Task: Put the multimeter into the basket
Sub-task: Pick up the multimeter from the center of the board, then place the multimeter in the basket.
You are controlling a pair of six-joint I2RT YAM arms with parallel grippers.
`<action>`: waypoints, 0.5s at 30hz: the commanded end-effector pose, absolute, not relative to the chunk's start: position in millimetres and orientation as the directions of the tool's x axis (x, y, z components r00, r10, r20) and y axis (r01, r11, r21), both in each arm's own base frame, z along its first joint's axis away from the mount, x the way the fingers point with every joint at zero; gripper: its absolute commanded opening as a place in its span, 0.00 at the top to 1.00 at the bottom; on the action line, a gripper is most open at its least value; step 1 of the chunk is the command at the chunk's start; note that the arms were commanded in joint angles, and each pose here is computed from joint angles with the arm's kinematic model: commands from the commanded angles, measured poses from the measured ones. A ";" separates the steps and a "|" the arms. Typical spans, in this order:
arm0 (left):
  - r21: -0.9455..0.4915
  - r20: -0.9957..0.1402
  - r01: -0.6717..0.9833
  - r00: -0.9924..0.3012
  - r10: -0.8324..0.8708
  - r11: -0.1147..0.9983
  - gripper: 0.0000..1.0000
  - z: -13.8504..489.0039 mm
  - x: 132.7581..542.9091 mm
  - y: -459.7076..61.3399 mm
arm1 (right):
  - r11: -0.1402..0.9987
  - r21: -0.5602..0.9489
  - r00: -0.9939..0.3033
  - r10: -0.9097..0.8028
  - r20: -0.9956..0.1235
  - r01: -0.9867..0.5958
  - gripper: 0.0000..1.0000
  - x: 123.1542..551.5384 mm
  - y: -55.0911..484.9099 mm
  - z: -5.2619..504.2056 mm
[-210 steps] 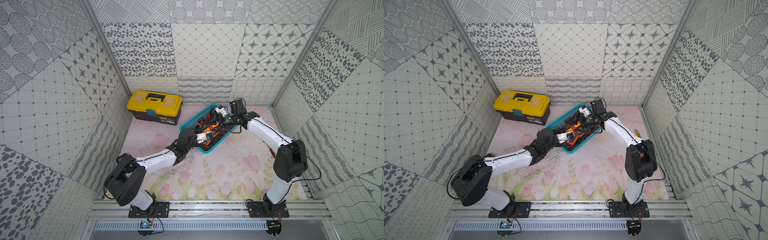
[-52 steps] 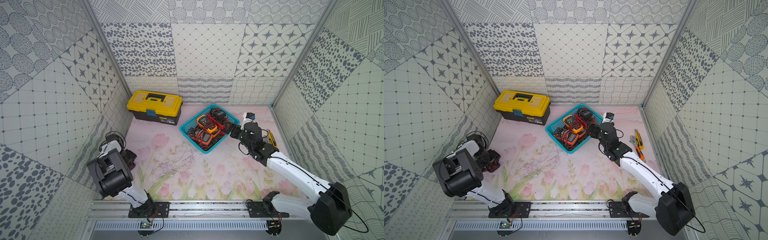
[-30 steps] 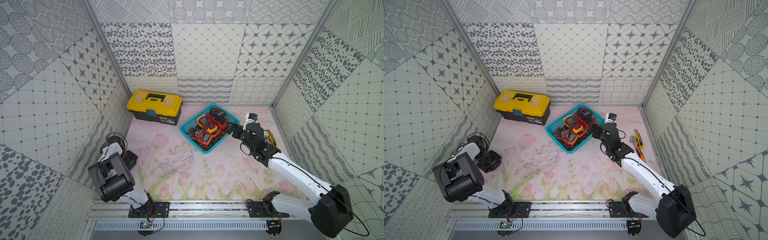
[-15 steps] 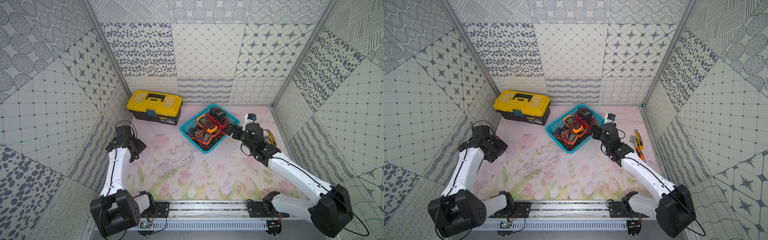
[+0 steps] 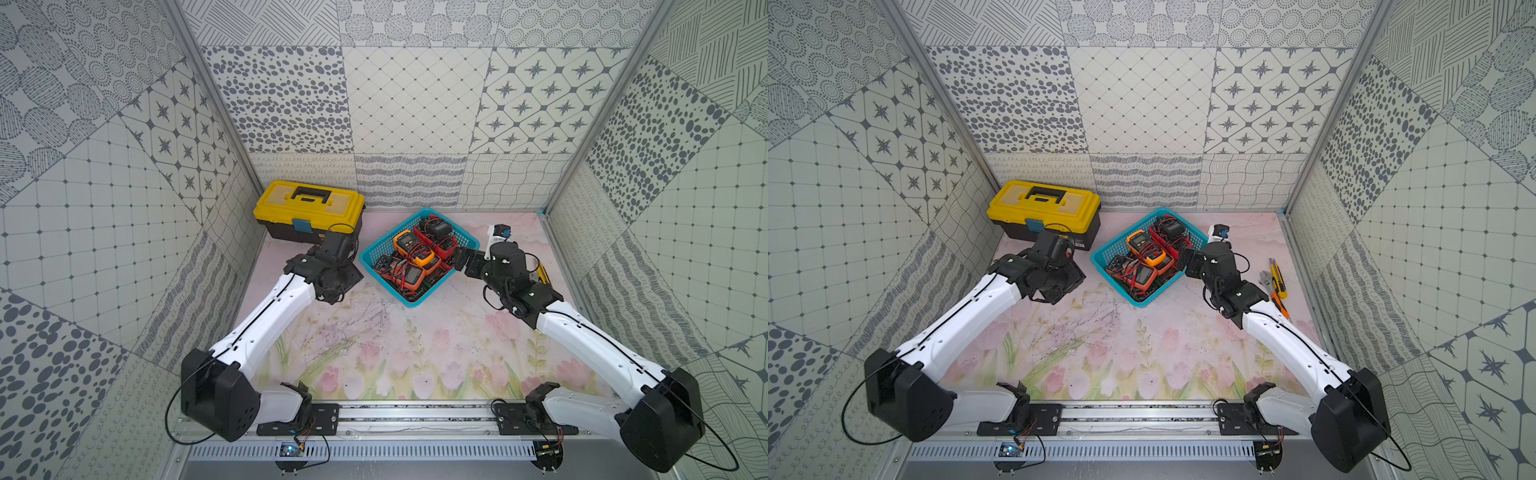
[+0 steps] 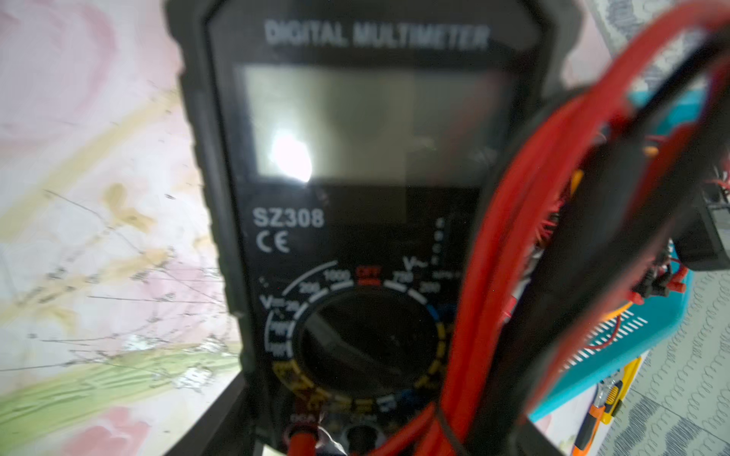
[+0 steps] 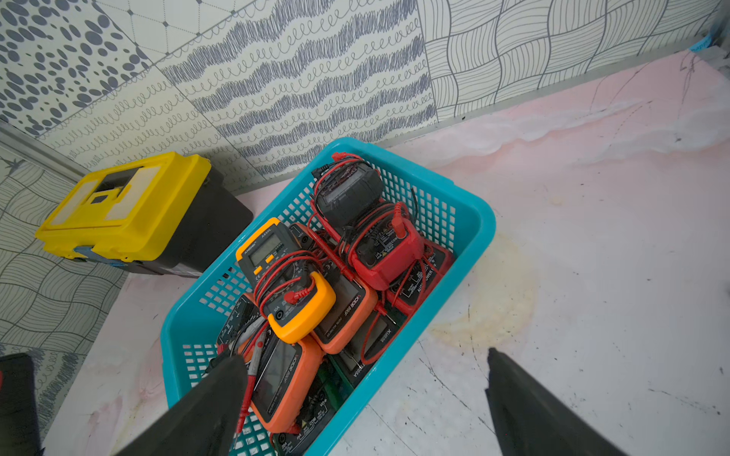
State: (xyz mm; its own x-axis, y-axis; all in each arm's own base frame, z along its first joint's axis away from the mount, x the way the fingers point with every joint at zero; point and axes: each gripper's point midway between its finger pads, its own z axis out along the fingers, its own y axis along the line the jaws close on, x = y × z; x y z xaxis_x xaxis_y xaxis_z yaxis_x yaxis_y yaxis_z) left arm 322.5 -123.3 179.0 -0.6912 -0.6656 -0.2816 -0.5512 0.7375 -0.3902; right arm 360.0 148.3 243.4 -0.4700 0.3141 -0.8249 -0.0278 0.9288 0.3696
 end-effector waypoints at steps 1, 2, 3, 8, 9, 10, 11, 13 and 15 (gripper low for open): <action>-0.493 -0.222 -0.602 -0.611 -0.760 0.628 1.00 184.2 351.9 -191.1 | 0.928 0.370 -0.426 0.323 -0.845 -0.030 0.01 361.3 143.4 263.3; -0.493 -0.218 -0.603 -0.613 -0.760 0.628 1.00 183.1 354.6 -201.5 | 0.927 0.373 -0.424 0.325 -0.846 -0.033 0.01 360.3 143.4 264.5; -0.494 -0.215 -0.600 -0.616 -0.758 0.629 1.00 182.7 356.8 -210.7 | 0.927 0.375 -0.424 0.327 -0.844 -0.032 0.01 359.3 142.7 264.0; -0.528 -0.143 -0.612 -0.620 -0.772 0.589 1.00 174.7 366.4 -257.6 | 0.917 0.397 -0.416 0.349 -0.840 -0.032 0.01 355.7 141.6 263.5; -0.535 -0.132 -0.616 -0.615 -0.777 0.578 1.00 171.9 369.0 -264.1 | 0.916 0.401 -0.418 0.350 -0.838 -0.035 0.01 355.4 142.2 262.7; -0.542 -0.120 -0.618 -0.614 -0.780 0.570 1.00 169.5 371.8 -271.5 | 0.915 0.403 -0.421 0.351 -0.836 -0.038 0.01 354.9 142.8 261.9; -0.543 -0.111 -0.625 -0.609 -0.786 0.561 1.00 167.2 375.0 -275.7 | 0.913 0.406 -0.425 0.351 -0.834 -0.043 0.01 354.6 144.3 261.8; -0.534 -0.105 -0.640 -0.598 -0.795 0.552 1.00 162.5 378.0 -280.1 | 0.911 0.408 -0.431 0.349 -0.832 -0.051 0.01 353.3 145.5 261.5; -0.529 -0.090 -0.657 -0.586 -0.805 0.538 1.00 156.9 381.2 -283.6 | 0.912 0.408 -0.431 0.349 -0.833 -0.051 0.01 351.5 144.4 261.4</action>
State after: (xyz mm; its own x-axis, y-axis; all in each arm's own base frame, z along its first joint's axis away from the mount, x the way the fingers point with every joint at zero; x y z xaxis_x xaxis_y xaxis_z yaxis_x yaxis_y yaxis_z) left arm 365.9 -265.5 154.4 -0.6763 -0.7201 -0.1552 -0.5905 0.6559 -0.4703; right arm 353.8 145.8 254.5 -0.4534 0.3283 -0.8286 -0.0382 0.9217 0.3861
